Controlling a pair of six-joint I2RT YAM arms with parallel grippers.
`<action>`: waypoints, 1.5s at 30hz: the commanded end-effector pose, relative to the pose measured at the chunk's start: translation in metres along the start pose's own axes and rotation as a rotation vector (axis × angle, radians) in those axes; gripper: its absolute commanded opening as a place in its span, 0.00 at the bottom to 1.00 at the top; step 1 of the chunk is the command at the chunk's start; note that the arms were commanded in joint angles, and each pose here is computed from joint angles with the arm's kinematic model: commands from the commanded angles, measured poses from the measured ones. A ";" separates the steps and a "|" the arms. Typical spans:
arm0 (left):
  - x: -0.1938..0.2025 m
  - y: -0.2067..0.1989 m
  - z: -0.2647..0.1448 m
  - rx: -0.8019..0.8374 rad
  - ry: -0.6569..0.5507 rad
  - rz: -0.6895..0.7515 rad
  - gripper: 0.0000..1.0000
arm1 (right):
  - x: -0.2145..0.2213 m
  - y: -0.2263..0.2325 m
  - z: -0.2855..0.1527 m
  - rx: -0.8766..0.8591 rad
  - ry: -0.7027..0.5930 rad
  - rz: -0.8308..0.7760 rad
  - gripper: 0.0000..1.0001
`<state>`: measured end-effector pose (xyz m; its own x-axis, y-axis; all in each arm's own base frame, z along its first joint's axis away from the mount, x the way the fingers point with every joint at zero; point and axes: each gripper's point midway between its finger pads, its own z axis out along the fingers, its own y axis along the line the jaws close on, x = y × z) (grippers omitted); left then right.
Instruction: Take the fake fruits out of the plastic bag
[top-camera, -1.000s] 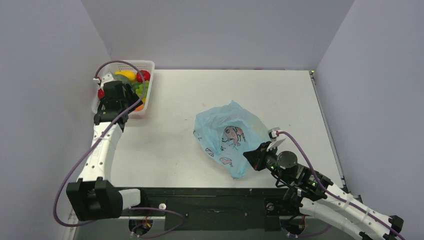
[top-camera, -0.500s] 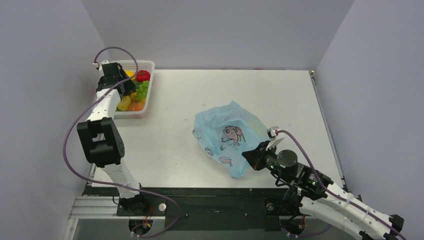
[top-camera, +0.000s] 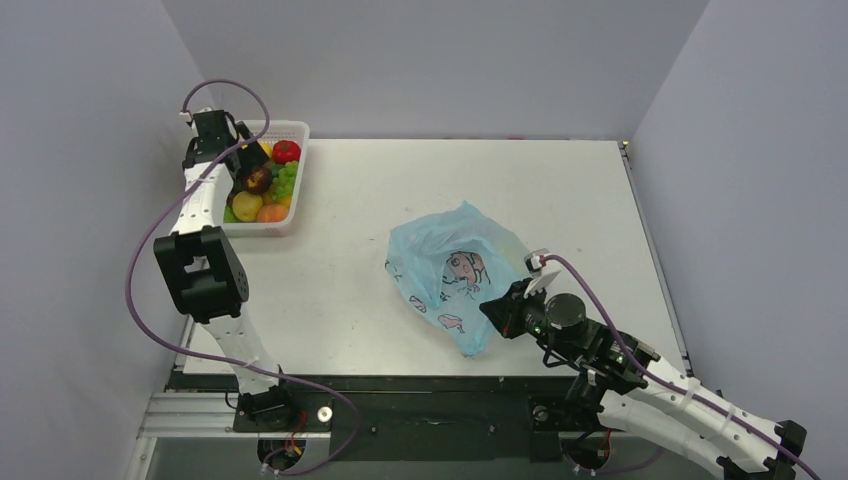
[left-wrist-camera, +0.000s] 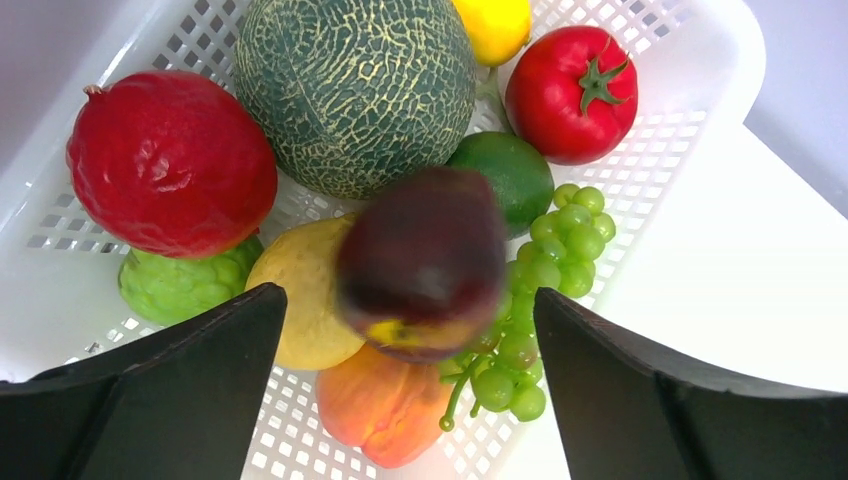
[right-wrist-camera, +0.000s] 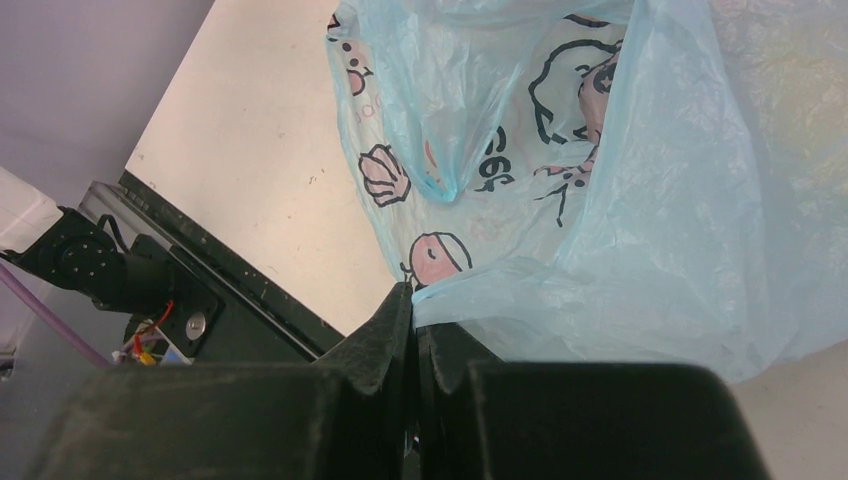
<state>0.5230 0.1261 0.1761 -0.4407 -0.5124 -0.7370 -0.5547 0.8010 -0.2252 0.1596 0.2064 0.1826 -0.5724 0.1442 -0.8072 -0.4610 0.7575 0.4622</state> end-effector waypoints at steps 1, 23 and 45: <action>-0.014 0.000 -0.007 0.033 -0.015 0.025 0.96 | -0.024 0.014 -0.004 -0.047 -0.070 0.015 0.00; 0.171 -0.028 -0.279 0.731 0.162 -0.103 0.97 | -0.073 0.072 0.052 -0.138 -0.022 -0.164 0.00; 0.225 -0.022 -0.383 0.996 0.273 -0.120 0.96 | 0.060 0.170 0.025 -0.551 0.310 -0.338 0.00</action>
<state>0.1708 -0.1115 0.2423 -0.6220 -0.5750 -0.5314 0.0870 0.6238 -0.7768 0.0649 0.3852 0.2093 -0.4307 -0.3465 -0.8333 -0.8985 0.2511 0.3600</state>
